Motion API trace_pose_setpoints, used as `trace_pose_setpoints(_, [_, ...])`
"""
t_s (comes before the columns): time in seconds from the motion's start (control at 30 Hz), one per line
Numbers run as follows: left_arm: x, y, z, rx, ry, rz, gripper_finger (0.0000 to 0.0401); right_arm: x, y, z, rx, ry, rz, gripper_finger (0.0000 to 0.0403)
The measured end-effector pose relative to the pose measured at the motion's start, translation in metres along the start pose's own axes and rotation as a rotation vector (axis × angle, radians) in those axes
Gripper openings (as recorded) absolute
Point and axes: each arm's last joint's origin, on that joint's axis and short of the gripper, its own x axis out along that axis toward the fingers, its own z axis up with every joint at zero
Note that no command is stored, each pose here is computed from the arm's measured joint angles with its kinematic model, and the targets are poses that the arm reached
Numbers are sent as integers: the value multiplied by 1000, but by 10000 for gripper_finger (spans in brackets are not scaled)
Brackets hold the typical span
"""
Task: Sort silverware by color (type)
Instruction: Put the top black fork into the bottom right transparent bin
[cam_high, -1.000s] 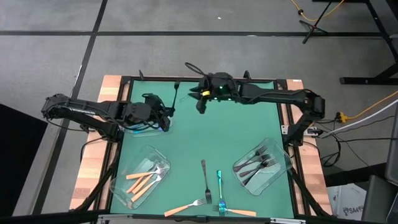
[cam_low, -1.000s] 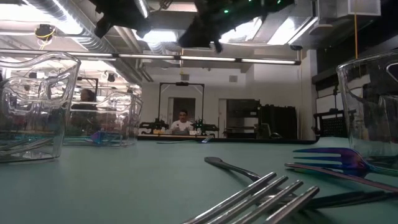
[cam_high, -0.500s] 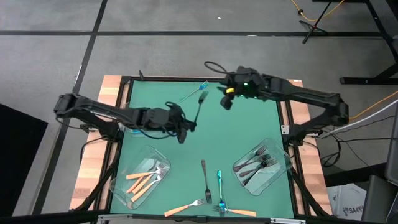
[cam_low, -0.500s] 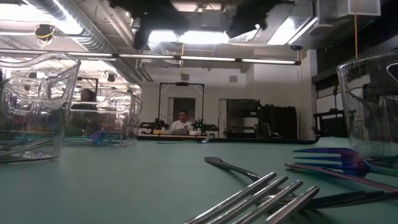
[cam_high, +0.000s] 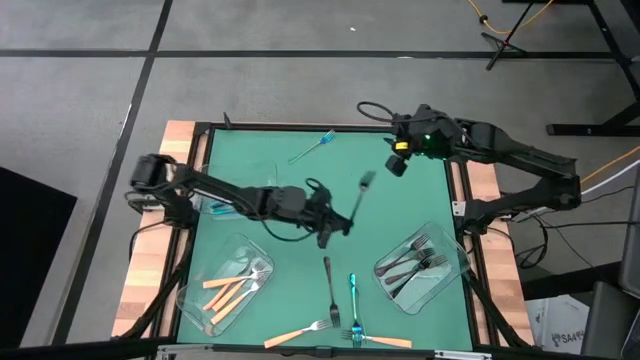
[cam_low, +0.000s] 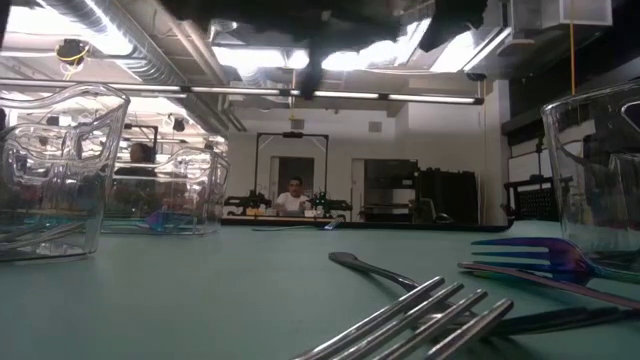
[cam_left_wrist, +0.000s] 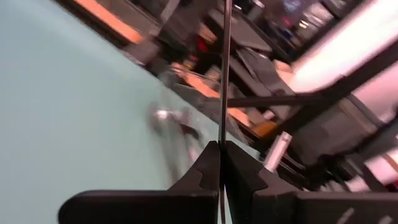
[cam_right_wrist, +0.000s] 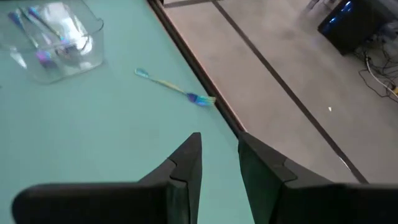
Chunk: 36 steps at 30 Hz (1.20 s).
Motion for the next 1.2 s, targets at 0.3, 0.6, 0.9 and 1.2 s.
trace_pose_setpoints(0.3, [70, -22, -5, 19, 170, -73, 0, -31, -12, -15, -7, 13, 6, 95])
trace_pose_setpoints(0.6, [120, -47, -29, 66, 224, -114, 0, -53, -19, -24, 5, -12, 48, 95])
trace_pose_setpoints(0.9, [141, -45, -60, 87, 246, -77, 0, -51, -18, -24, 0, 1, 49, 95])
trace_pose_setpoints(1.2, [145, -37, -64, 133, 203, -8, 0, -51, -18, -24, 1, 1, 49, 95])
